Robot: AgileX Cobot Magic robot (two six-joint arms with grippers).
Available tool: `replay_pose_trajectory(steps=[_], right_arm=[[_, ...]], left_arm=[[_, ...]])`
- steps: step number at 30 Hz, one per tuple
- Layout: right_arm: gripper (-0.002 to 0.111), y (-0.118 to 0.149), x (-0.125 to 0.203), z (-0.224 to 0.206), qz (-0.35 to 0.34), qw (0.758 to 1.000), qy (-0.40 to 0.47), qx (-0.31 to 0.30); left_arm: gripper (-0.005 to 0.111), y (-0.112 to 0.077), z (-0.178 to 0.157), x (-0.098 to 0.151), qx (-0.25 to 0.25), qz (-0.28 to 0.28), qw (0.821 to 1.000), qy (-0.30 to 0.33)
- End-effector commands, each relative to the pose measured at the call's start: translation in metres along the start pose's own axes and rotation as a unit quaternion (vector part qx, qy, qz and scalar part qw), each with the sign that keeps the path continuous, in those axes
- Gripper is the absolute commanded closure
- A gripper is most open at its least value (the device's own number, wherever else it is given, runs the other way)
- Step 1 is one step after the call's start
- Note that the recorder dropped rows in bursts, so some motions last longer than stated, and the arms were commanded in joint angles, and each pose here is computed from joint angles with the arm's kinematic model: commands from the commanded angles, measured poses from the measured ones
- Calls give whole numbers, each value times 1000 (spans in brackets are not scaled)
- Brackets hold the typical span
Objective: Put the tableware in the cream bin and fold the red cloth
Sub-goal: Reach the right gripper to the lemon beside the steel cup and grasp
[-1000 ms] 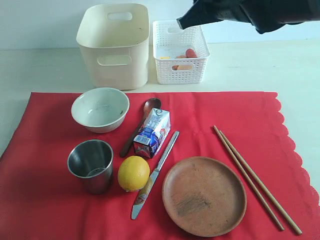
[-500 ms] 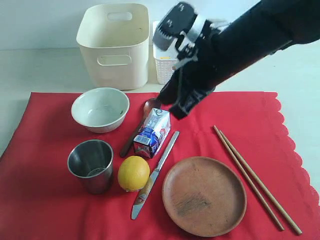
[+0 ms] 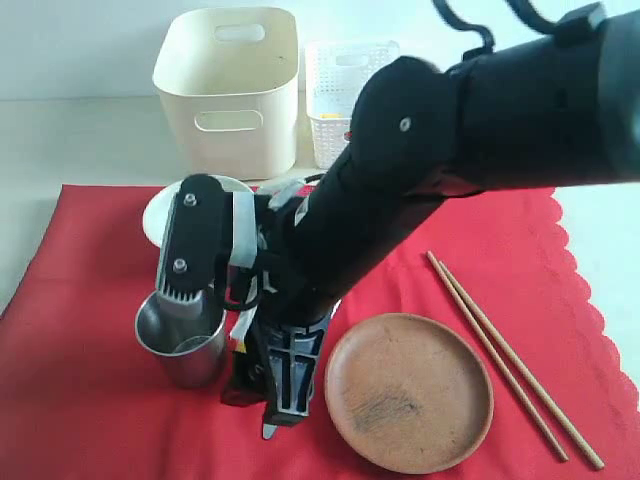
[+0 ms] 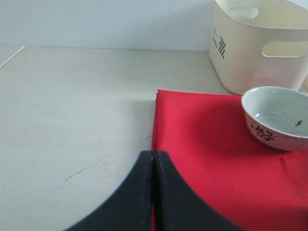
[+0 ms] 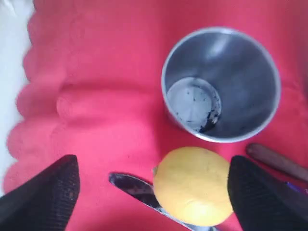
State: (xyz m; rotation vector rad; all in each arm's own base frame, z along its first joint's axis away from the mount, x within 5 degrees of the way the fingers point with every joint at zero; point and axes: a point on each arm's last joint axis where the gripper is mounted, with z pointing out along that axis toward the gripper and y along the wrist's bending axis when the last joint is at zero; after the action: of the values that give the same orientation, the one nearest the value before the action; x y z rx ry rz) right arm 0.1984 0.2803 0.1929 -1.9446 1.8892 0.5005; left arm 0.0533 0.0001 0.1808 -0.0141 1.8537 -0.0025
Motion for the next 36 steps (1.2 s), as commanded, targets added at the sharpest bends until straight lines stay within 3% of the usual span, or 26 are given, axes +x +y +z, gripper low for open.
replay_pose_trajectory(steps=[1,18,24,28,32,36], right_arm=[[28,-10,6,15,2,999,18,46],[31,-23,36,82,28,996,68,53],[72,-24,31,74,25,996,58,60],[92,-24,25,64,21,996,45,69],[107,-24,17,49,18,996,27,82],[108,-23,7,29,13,995,4,97]], left_arm=[[107,0,0,-1,-2,3,1000,-9],[107,0,0,-1,-2,3,1000,-9],[107,0,0,-1,-2,3,1000,-9],[107,0,0,-1,-2,3,1000,-9],[107,0,0,-1,-2,3,1000,-9],[107,0,0,-1,-2,3,1000,-9]])
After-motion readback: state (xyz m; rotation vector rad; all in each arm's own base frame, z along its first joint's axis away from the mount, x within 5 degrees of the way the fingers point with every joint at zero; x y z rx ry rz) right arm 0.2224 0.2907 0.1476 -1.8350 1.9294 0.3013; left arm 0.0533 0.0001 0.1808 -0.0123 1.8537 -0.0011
